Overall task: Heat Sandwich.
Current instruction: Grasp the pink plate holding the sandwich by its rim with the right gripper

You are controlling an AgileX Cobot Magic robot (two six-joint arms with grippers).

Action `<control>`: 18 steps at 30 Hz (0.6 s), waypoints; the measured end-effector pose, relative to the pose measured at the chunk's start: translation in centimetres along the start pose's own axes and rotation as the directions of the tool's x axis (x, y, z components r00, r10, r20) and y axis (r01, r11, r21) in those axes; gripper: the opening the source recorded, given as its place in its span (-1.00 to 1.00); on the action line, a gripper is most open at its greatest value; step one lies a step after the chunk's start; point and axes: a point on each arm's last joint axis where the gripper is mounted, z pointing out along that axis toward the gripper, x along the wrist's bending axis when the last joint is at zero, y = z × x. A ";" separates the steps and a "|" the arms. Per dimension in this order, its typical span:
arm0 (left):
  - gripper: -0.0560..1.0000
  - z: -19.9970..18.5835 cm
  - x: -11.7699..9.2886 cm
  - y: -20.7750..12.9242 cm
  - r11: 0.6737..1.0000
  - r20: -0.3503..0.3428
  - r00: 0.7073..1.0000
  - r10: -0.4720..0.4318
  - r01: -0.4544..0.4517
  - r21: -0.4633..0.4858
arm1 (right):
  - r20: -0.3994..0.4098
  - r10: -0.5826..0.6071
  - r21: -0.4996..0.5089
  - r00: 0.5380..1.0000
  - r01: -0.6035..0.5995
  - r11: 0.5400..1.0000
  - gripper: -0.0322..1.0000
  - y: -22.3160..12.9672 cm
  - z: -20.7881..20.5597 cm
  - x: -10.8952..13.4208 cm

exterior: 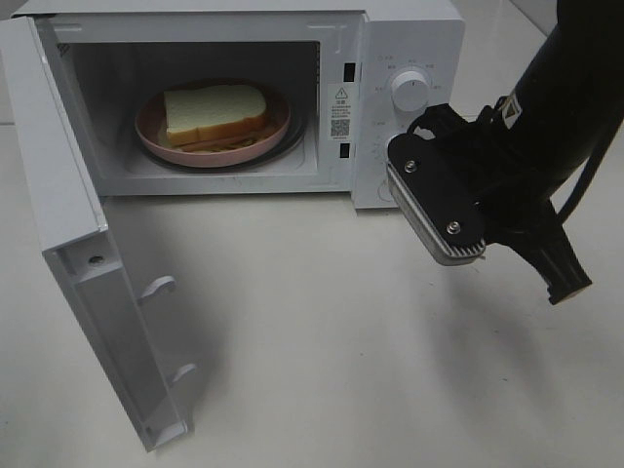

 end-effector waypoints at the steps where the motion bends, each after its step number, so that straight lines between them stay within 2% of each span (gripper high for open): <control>1: 0.95 0.0 0.0 0.0 1.000 0.000 1.000 0.000 0.000 0.000 | 0.019 -0.005 0.003 1.000 0.005 1.000 -0.62 0.0 0.0 -0.2; 3: 0.95 0.0 0.0 0.0 1.000 0.000 1.000 0.000 0.000 0.000 | 0.038 0.000 0.002 0.999 0.000 1.000 -0.44 0.0 0.0 -0.3; 4: 0.95 0.0 0.0 0.0 1.000 0.000 1.000 0.000 0.000 0.000 | 0.038 0.000 0.002 0.999 0.000 1.000 -0.44 0.0 0.0 -0.3; 5: 0.95 0.0 0.0 0.0 1.000 0.000 1.000 0.000 0.000 0.000 | 0.051 0.006 0.000 0.999 -0.006 1.000 -0.32 0.0 0.0 -0.5; 6: 0.95 0.0 0.0 0.0 1.000 0.000 1.000 0.000 0.000 0.000 | 0.075 0.028 -0.006 0.997 -0.027 1.000 -0.07 0.0 0.0 -0.7; 8: 0.95 0.0 0.0 0.0 1.000 0.000 1.000 0.000 0.000 0.000 | 0.090 0.057 -0.012 0.994 -0.056 0.998 0.21 0.1 0.0 -0.8; 9: 0.95 0.0 0.0 0.0 1.000 0.000 1.000 0.000 0.000 0.000 | 0.090 0.057 -0.012 0.994 -0.056 0.998 0.21 0.1 0.0 -0.8; 10: 0.95 0.0 0.0 0.0 1.000 0.000 1.000 0.000 0.000 0.000 | 0.092 0.074 -0.014 0.993 -0.073 0.997 0.37 0.1 0.0 -0.8; 11: 0.95 0.0 0.0 0.0 1.000 0.000 1.000 0.000 0.000 0.000 | 0.092 0.105 -0.017 0.990 -0.103 0.994 0.64 0.1 0.0 -0.8; 12: 0.95 0.0 0.0 0.0 1.000 0.000 1.000 0.000 0.000 0.000 | 0.091 0.122 -0.018 0.988 -0.121 0.992 0.76 0.1 0.0 -0.8; 15: 0.95 0.0 0.0 0.0 1.000 0.000 1.000 0.000 0.000 0.000 | 0.095 0.144 -0.008 0.985 -0.144 0.990 0.92 0.0 0.0 -0.9; 18: 0.95 0.0 0.0 0.0 1.000 0.000 1.000 0.000 0.000 0.000 | 0.098 0.140 0.002 0.985 -0.141 0.990 0.96 -0.1 0.0 -0.9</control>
